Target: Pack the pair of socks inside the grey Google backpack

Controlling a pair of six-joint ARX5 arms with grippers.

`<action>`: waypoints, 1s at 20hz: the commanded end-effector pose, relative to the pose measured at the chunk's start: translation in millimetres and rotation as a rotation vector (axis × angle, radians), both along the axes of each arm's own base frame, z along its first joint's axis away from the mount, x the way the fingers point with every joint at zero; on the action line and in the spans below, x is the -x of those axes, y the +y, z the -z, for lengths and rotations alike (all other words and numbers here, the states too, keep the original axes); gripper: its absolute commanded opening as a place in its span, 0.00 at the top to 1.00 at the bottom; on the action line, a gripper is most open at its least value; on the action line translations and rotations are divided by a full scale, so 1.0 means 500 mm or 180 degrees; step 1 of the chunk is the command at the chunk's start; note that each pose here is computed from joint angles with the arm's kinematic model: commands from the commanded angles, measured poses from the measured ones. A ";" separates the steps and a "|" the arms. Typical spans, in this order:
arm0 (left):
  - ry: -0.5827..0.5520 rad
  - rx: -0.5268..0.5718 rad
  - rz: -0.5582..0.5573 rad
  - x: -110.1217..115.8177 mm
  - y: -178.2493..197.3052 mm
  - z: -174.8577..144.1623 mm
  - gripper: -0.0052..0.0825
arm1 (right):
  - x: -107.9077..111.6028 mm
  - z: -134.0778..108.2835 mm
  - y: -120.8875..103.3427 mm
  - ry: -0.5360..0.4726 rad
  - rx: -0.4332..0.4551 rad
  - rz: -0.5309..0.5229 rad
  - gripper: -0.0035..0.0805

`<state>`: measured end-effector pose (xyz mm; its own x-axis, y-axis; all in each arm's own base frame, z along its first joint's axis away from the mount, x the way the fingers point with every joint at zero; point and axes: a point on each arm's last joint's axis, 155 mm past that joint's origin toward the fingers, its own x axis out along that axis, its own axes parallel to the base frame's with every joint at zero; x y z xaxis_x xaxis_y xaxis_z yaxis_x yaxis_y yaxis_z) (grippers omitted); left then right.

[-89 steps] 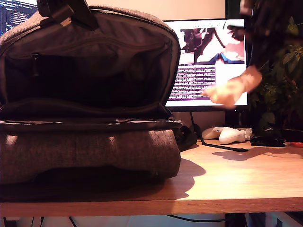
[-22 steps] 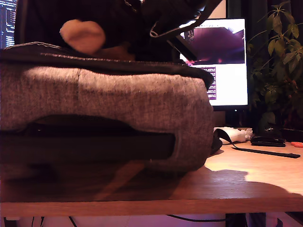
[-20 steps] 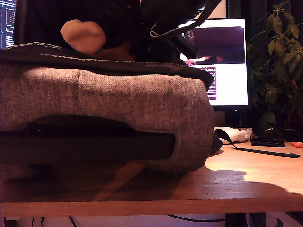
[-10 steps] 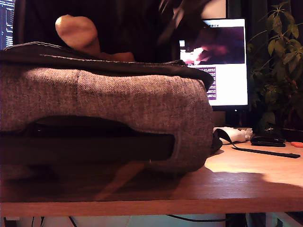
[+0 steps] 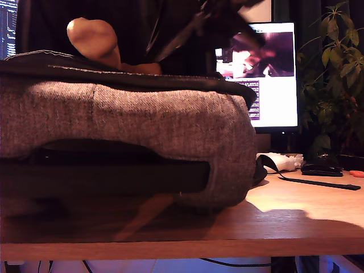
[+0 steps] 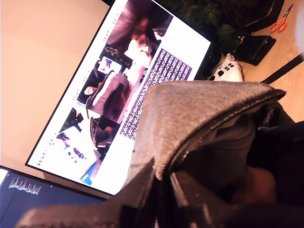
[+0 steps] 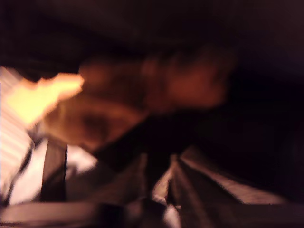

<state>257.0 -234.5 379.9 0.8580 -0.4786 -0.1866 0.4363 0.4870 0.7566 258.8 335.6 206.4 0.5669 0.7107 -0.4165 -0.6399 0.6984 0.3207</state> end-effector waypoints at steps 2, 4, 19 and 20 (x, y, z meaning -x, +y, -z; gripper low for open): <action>-0.0175 0.0281 0.0034 0.012 0.008 -0.070 0.97 | -0.002 0.012 0.029 -0.0024 -0.0065 -0.0107 0.97; -0.0176 0.0280 0.0034 0.012 0.008 -0.070 0.97 | 0.000 0.012 0.057 -0.0019 -0.0172 -0.0247 0.97; -0.0183 0.0263 -0.0052 0.008 0.017 -0.069 0.97 | -0.134 -0.011 0.105 -0.0462 0.0224 0.0176 0.97; -0.0182 0.0262 -0.0052 0.008 0.017 -0.069 0.97 | -0.119 0.004 0.109 -0.0388 0.0293 0.0104 0.97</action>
<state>260.6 -227.1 386.3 0.8767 -0.4485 -0.1739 0.4097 0.5068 0.7585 318.9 388.8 189.5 0.6371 0.6404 -0.4289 -0.6417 0.7490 0.1651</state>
